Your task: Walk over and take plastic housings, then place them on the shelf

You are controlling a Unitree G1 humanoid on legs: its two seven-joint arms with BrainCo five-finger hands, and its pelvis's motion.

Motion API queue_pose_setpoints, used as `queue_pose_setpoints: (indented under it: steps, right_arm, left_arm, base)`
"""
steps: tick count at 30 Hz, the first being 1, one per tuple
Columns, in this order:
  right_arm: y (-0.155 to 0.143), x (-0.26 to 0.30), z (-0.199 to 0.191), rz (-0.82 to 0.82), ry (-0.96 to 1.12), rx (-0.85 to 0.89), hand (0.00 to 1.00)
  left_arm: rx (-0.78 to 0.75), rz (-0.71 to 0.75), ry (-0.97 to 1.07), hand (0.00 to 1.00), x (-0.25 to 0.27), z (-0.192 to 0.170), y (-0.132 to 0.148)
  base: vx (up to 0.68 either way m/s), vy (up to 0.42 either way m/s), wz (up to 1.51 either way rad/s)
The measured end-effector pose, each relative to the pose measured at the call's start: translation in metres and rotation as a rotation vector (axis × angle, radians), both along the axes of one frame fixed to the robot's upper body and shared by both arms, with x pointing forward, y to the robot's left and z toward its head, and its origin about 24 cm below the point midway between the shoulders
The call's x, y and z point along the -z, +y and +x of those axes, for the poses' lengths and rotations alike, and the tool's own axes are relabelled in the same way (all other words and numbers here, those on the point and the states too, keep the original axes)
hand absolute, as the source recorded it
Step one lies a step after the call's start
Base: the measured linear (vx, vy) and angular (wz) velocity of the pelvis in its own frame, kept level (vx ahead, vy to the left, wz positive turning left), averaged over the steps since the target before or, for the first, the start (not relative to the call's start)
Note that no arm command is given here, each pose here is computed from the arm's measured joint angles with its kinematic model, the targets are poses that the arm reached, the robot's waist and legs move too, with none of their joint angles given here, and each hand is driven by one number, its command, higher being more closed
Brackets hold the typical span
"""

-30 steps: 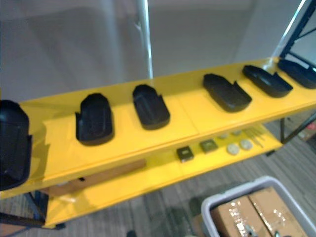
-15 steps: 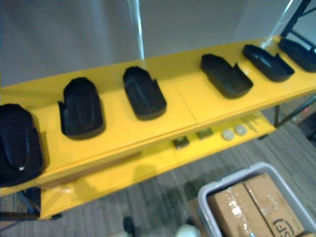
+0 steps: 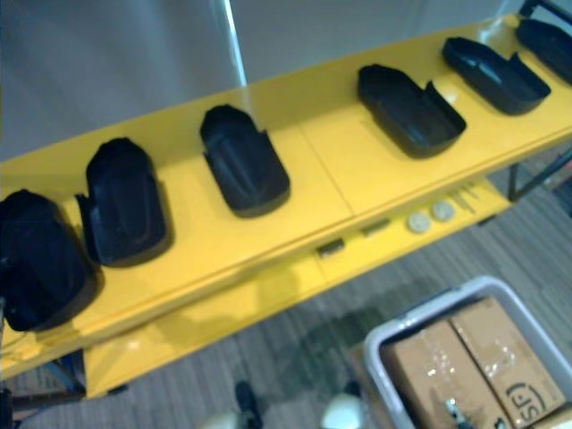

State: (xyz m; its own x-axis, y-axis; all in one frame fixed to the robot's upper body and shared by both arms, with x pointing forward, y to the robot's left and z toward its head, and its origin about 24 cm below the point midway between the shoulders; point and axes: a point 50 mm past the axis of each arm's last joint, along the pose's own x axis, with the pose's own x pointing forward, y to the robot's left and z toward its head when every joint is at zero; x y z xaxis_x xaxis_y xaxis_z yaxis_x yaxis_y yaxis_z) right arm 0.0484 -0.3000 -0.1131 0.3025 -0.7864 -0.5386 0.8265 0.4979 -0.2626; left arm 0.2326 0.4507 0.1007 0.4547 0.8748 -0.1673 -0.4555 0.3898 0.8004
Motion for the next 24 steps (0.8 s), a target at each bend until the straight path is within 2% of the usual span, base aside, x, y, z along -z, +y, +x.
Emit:
queue_pose_setpoints:
  steps: [6, 9, 12, 15, 19, 21, 24]
  right_arm:
    - [-0.001, -0.003, 0.002, -0.025, -0.022, -0.007, 0.0]
    - [-0.003, -0.013, 0.012, -0.082, -0.068, -0.064, 0.0]
    - [0.003, -0.023, 0.029, -0.125, -0.132, -0.154, 0.0]
    - [0.009, -0.03, 0.043, -0.149, -0.191, -0.238, 0.0]
    - [0.022, -0.046, 0.068, -0.19, -0.313, -0.355, 0.0]
    - [0.028, -0.058, 0.083, -0.219, -0.387, -0.407, 0.0]
    - [0.038, -0.081, 0.106, -0.264, -0.512, -0.481, 0.0]
  left_arm:
    - [-0.204, 0.086, -0.077, 0.0, -0.009, -0.014, 0.009]
    - [-0.296, 0.186, -0.228, 0.0, -0.035, -0.013, 0.011]
    - [-0.314, 0.308, -0.381, 0.0, -0.072, -0.011, 0.012]
    - [-0.284, 0.386, -0.525, 0.0, -0.097, -0.008, 0.009]
    - [-0.114, 0.421, -0.788, 0.0, -0.129, 0.006, -0.012]
    - [-0.055, 0.411, -0.86, 0.0, -0.136, 0.01, -0.019]
    - [0.078, 0.299, -0.996, 0.0, -0.14, 0.02, -0.035]
  base:
    - [-0.07, 0.005, -0.02]
    - [-0.05, 0.011, 0.09]
    - [-0.01, 0.002, 0.17]
    - [0.05, 0.004, 0.06]
    - [0.05, -0.003, 0.19]
    - [0.0, 0.001, 0.09]
    - [-0.02, 0.001, 0.14]
